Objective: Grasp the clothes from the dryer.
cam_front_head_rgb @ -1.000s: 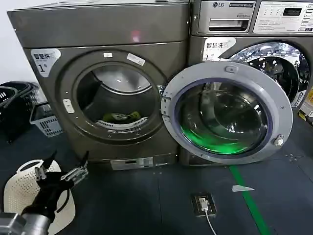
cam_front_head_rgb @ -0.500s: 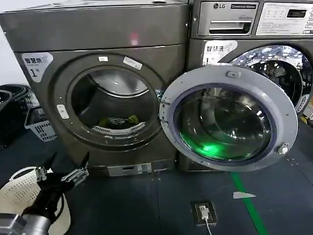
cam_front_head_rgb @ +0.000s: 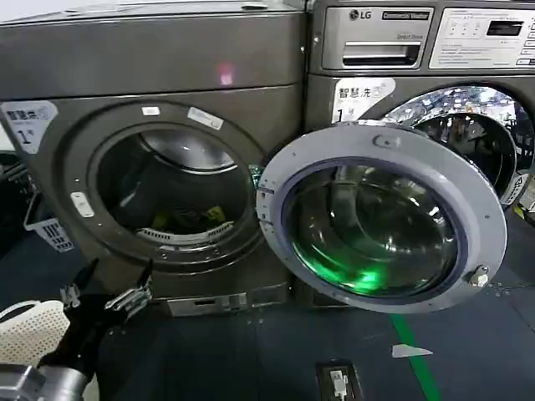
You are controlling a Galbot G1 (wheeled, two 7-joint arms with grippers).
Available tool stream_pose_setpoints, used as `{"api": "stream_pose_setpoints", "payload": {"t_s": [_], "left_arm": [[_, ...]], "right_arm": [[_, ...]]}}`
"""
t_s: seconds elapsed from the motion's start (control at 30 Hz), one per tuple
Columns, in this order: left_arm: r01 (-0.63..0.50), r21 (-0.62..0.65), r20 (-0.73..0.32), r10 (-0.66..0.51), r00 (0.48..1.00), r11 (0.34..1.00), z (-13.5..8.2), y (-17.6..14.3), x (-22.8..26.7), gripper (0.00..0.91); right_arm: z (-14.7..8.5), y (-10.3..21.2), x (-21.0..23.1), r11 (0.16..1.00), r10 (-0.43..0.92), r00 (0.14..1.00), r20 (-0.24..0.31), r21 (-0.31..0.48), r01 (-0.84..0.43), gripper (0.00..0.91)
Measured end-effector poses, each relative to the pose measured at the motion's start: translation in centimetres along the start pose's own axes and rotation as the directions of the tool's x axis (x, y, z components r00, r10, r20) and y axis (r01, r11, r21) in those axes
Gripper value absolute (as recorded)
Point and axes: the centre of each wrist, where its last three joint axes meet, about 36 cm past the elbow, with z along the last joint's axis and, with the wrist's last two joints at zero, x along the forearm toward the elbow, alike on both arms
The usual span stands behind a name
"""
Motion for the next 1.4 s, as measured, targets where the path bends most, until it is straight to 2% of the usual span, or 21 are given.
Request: {"api": "stream_pose_setpoints", "payload": {"t_s": [0.77, 1.23, 1.4], "left_arm": [[-0.005, -0.002, 0.003, 0.005, 1.000, 1.000, -0.1, 0.0, -0.1, 0.907], [-0.048, -0.005, 0.079, 0.048, 0.996, 0.999, -0.9, -0.5, -1.0, 0.907], [-0.051, -0.005, 0.060, 0.051, 0.997, 0.999, 1.0, 0.3, -4.1, 0.907]], "right_arm": [[-0.1, -0.1, 0.4, 1.000, -0.005, 1.000, 0.003, 0.010, 0.005, 0.907], [-0.5, -0.2, 1.2, 0.997, 0.000, 1.000, -0.017, 0.082, 0.001, 0.907], [-1.3, -0.2, 1.2, 0.993, 0.009, 1.000, -0.014, 0.120, -0.008, 0.907]]}}
